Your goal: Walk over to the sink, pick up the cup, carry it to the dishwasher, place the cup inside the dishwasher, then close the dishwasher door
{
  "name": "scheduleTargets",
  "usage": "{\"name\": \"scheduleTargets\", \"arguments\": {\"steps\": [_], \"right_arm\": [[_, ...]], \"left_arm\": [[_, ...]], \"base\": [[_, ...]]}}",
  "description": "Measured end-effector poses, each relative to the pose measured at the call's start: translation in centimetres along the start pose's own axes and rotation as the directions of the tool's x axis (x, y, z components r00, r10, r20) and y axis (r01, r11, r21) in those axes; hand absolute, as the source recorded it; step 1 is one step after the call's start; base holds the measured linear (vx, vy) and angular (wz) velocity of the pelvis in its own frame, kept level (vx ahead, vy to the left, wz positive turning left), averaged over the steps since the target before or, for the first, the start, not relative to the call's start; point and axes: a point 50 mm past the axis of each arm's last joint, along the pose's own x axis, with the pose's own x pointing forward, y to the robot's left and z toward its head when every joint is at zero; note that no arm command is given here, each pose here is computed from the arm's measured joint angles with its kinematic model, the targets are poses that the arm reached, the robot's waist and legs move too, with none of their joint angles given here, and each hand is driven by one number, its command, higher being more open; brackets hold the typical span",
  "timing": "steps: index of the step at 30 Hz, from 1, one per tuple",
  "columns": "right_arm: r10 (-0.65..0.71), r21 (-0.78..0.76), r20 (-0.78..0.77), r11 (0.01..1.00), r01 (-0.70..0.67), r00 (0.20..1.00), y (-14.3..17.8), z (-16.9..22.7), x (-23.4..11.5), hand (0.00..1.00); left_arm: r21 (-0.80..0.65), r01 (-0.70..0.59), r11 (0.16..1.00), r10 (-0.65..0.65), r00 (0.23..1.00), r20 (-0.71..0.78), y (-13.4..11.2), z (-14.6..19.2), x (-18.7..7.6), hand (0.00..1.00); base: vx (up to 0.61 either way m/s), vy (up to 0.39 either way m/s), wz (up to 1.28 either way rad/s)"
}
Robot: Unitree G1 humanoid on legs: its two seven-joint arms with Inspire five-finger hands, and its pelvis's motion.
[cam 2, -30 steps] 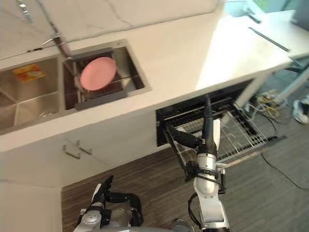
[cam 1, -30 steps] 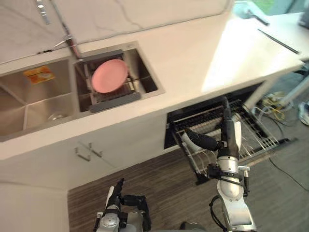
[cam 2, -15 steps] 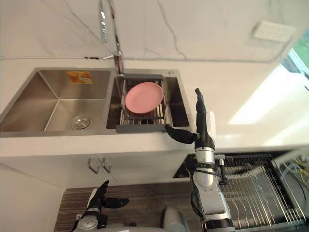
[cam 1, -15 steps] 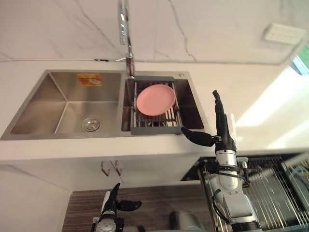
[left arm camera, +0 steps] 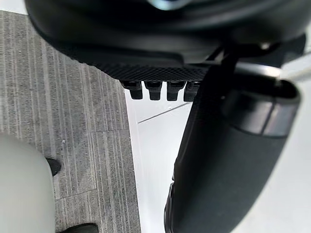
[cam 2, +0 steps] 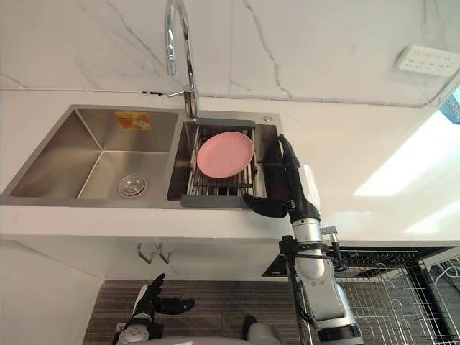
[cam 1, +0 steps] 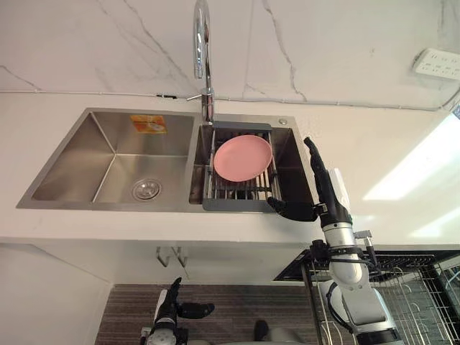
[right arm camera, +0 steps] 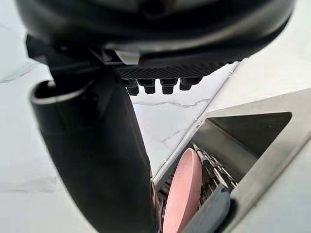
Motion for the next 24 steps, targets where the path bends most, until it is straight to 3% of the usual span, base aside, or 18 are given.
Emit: {"name": "scheduleTargets", "arguments": {"steps": [10, 18, 24], "right_arm": [[0.017, -0.009, -0.072, 1.000, -0.017, 0.997, 0.4, -1.5, -0.8, 1.00], [-0.108, 0.023, -0.163, 0.993, 0.114, 0.981, 0.2, -2.2, -1.6, 1.00], [-0.129, 0.009, -0.112, 0.991, 0.131, 0.985, -0.1, -1.1, -1.2, 1.00]], "left_arm": [[-0.024, -0.011, 1.000, 0.010, 0.999, -0.032, 0.1, -0.5, 0.0, 1.00], [-0.097, -0.025, 0.995, 0.018, 0.998, -0.065, 0.5, -1.3, -0.2, 1.00], [-0.110, -0.021, 0.994, 0.014, 0.998, -0.067, 0.6, -1.3, -0.2, 1.00]], "base": [[-0.01, 0.005, -0.07], [-0.02, 0.011, -0.03], [-0.02, 0.008, 0.11]]}}
